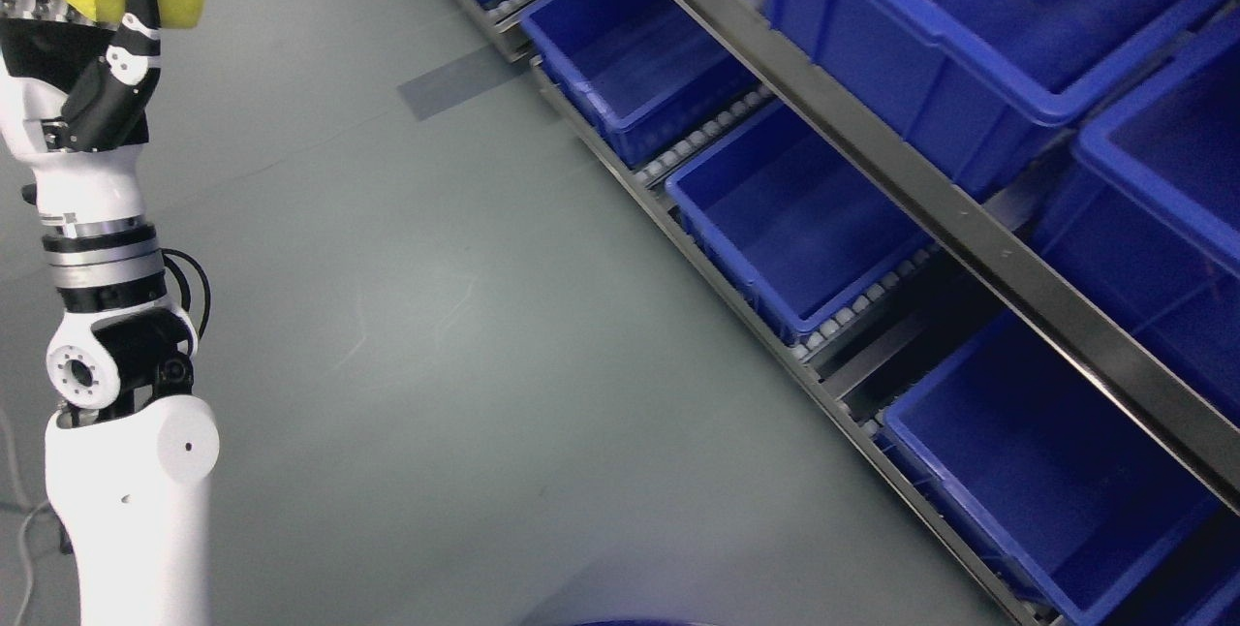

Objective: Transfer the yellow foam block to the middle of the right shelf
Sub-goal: 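Carry the held cube toward the blue bin shelf while turning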

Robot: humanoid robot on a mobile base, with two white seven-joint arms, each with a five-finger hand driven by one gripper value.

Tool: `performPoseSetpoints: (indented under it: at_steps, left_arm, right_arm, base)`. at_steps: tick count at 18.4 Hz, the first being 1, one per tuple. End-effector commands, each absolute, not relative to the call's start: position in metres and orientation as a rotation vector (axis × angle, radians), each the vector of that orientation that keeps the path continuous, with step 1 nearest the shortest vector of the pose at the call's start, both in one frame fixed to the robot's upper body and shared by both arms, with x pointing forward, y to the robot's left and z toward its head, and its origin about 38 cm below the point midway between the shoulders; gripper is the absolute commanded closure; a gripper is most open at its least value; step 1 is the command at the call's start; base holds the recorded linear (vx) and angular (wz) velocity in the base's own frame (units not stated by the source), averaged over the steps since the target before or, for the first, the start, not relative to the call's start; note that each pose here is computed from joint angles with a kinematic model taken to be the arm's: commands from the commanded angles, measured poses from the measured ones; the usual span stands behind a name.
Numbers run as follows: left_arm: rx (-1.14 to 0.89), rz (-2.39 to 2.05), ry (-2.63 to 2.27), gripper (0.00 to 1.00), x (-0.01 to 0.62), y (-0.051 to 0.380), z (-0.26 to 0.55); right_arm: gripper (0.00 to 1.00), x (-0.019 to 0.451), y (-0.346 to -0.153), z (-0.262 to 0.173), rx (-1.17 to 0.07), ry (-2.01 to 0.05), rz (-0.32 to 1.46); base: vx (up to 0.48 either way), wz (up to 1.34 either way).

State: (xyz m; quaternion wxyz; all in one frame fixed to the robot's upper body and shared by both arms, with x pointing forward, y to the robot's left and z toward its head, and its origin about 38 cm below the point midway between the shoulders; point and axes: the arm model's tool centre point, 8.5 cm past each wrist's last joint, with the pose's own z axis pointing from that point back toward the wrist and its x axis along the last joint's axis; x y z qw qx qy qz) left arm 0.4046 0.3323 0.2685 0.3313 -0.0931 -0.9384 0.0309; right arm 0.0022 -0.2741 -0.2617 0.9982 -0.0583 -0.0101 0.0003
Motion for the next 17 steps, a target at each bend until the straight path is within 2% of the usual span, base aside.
performPoseSetpoints:
  at_steps: [1, 4, 10, 12, 13, 17]
  left_arm:
    - [-0.235, 0.064, -2.474, 0.76, 0.403, 0.335, 0.277]
    - [-0.258, -0.009, -2.512, 0.77, 0.41, 0.331, 0.301]
    - [-0.41, -0.255, -2.445, 0.81, 0.436, 0.292, 0.402]
    - [-0.312, -0.473, -2.319, 0.81, 0.446, 0.285, 0.432]
    - [-0.197, -0.675, -2.221, 0.81, 0.451, 0.277, 0.436]
    - [0.041, -1.034, -1.979, 0.78, 0.464, 0.265, 0.401]
  right_arm:
    - [0.0, -0.008, -0.285, -0.261, -0.134, -0.013, -0.008]
    - [0.0, -0.007, -0.285, -0.261, -0.134, -0.015, -0.008]
    - [0.0, -0.008, -0.285, -0.261, -0.134, -0.013, -0.008]
    - [0.0, -0.008, -0.285, -0.261, -0.134, -0.013, -0.008]
    - [0.0, -0.007, -0.285, -0.261, -0.134, -0.015, -0.008]
    - [0.0, -0.008, -0.285, -0.261, -0.134, -0.013, -0.008]
  base:
    - [0.31, -0.9]
    - [0.285, -0.97]
    - [0.192, -0.88]
    - [0.114, -0.65]
    - [0.068, -0.44]
    - [0.046, -0.3]
